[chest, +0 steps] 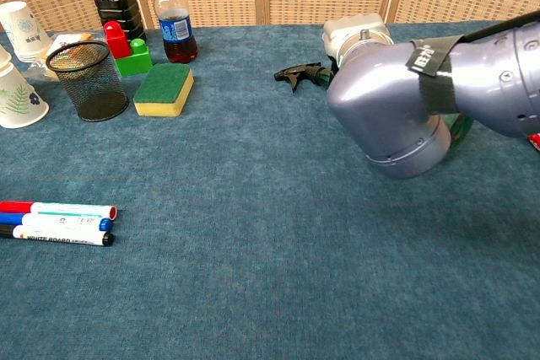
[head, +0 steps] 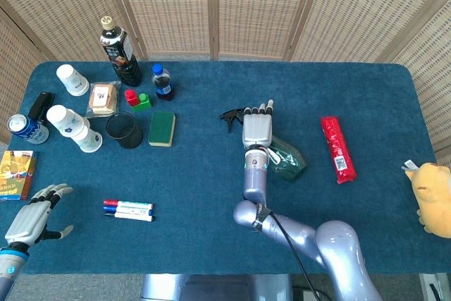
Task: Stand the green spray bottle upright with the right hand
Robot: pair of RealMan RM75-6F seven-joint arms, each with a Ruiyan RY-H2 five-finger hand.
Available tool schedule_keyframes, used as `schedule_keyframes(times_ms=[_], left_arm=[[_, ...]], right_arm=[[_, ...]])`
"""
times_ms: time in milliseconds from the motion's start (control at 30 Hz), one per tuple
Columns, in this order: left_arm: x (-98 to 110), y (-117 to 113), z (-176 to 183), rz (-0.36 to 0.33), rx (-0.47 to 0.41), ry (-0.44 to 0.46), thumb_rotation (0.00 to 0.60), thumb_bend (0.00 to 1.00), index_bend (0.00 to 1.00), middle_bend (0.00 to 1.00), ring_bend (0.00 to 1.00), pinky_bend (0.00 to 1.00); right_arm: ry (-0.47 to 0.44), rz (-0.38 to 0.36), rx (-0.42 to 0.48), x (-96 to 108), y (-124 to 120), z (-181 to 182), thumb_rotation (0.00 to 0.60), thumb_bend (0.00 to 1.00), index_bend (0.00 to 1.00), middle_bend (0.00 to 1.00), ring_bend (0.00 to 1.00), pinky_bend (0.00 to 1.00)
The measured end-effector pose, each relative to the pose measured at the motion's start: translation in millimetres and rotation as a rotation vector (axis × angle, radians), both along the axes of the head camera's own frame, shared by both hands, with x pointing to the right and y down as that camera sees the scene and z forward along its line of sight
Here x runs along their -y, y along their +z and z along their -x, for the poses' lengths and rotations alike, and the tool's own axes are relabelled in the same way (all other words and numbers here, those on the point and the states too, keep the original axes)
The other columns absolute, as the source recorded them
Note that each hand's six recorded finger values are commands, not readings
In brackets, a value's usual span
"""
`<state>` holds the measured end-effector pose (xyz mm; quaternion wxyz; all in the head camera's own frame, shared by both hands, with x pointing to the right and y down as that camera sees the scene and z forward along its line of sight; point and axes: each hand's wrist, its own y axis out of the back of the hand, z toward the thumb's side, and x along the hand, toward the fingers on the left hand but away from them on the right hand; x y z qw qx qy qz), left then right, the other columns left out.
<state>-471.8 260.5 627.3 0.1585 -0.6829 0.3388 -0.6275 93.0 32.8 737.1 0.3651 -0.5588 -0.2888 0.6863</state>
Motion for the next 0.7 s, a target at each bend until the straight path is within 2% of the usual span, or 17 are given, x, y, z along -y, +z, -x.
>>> schedule_keyframes(times_ms=[167,400,700], left_arm=[[-1,0,2,0.001,0.002,-0.002,0.600,0.30,0.15,0.11,0.02,0.00],[-1,0,1,0.009,-0.013,-0.002,0.600,0.30,0.15,0.11,0.02,0.00],[-1,1,1,0.012,-0.018,0.005,0.600,0.30,0.15,0.11,0.02,0.00]], right_arm=[[0.005,0.007,-0.014,1,2,0,0.600,0.18,0.35,0.37,0.23,0.14],[0.011,0.037,-0.054,2,6,-6,0.600,0.18,0.36,0.37,0.23,0.15],[0.034,0.048,-0.048,10,4,-13,0.600,0.16,0.36,0.37,0.22,0.16]])
